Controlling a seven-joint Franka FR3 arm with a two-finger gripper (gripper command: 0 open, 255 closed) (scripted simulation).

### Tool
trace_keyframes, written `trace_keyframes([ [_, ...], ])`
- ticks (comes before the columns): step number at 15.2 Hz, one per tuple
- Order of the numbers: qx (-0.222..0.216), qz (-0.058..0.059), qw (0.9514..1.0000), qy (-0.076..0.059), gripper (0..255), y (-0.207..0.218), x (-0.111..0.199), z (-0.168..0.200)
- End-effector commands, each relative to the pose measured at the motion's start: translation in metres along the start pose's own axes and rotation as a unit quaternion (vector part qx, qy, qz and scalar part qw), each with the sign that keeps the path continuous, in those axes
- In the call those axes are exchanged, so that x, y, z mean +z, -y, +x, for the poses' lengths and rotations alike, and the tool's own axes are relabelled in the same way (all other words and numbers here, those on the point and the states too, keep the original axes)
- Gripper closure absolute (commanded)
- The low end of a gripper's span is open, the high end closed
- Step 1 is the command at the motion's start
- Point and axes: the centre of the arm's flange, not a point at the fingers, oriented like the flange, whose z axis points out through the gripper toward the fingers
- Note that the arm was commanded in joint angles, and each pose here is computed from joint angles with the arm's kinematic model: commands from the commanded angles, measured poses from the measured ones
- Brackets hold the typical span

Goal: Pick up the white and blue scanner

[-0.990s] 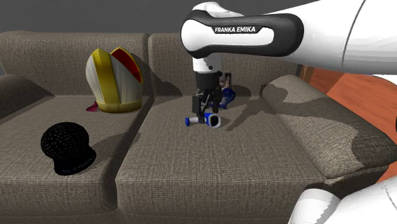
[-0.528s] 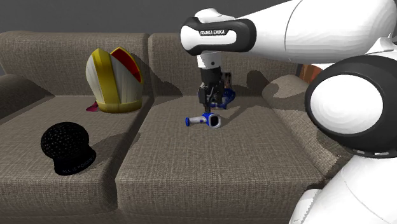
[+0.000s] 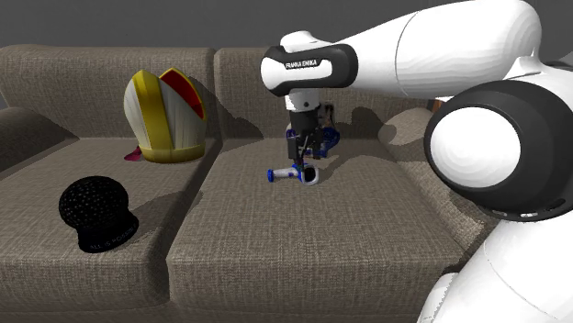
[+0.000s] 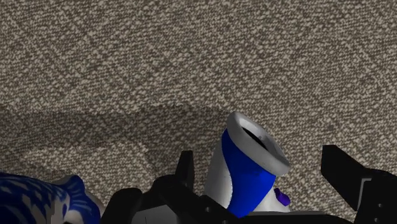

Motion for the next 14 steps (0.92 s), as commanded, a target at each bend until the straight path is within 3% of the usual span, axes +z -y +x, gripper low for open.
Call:
trace_keyframes([
  [1, 0.000, 0.000, 1.0000, 0.000, 0, 0.000, 0.006, 0.001],
  [2, 0.000, 0.000, 1.0000, 0.000, 0, 0.000, 0.006, 0.001],
  [3, 0.000, 0.000, 1.0000, 0.000, 255, 0.001, 0.006, 0.001],
  [14, 0.000, 0.000, 1.0000, 0.000, 255, 0.001, -0.004, -0.001],
])
